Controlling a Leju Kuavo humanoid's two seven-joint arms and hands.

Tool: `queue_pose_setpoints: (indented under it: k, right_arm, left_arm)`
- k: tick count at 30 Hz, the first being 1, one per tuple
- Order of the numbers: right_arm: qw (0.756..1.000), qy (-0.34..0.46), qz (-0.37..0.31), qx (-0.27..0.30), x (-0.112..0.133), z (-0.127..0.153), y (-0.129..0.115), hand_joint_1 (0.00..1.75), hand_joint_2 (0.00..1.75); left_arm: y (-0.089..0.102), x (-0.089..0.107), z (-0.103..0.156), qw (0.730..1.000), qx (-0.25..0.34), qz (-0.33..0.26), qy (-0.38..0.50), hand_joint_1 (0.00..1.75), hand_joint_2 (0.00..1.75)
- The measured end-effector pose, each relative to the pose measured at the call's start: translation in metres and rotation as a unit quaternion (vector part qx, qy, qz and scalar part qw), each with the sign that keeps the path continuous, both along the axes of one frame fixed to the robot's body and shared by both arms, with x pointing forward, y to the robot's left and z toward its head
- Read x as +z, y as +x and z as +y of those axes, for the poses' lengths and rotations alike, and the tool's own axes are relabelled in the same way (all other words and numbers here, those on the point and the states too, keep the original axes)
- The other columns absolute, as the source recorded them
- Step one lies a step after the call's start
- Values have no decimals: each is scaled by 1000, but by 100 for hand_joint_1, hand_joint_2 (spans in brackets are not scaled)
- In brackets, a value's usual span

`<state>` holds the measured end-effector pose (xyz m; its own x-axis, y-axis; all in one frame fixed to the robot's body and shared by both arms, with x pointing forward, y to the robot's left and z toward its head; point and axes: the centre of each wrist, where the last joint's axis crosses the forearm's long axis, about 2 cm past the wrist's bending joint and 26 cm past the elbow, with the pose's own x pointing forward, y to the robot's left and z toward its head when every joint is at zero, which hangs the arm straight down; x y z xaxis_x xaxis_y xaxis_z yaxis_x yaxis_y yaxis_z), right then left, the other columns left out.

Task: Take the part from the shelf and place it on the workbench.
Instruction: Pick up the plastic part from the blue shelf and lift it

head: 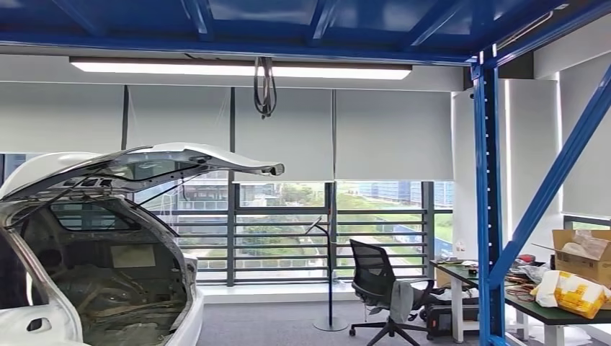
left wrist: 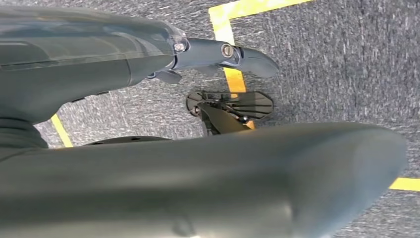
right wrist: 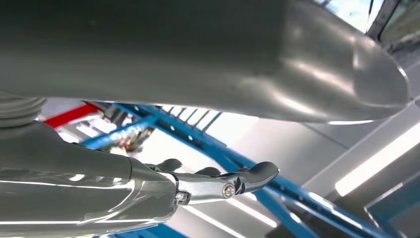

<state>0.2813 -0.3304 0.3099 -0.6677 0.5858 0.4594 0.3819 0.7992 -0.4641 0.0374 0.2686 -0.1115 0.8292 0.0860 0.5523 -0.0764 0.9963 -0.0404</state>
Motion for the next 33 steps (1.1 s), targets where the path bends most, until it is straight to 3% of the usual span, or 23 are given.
queue_pose_setpoints:
  k: [1, 12, 19, 24, 33]
  right_arm:
    - [1000, -1, 4, 7, -5, 0, -4, 0, 175]
    - [998, -38, 55, -12, -68, 7, -63, 0, 175]
    - [990, -55, 86, -97, -100, 13, -97, 0, 175]
    - [977, -69, 94, -177, -108, 15, -108, 0, 175]
    - [949, -83, 134, -271, -123, 4, -108, 0, 175]
  left_arm:
    - [0, 0, 0, 1000, 3, 0, 0, 0, 0]
    - [-6, -1, 1, 999, 40, 3, 1, 0, 0]
    - [-7, -1, 1, 999, 51, 2, 4, 0, 0]
    - [-7, -1, 1, 999, 52, 1, 5, 0, 0]
    - [-6, -1, 1, 999, 45, -1, 6, 0, 0]
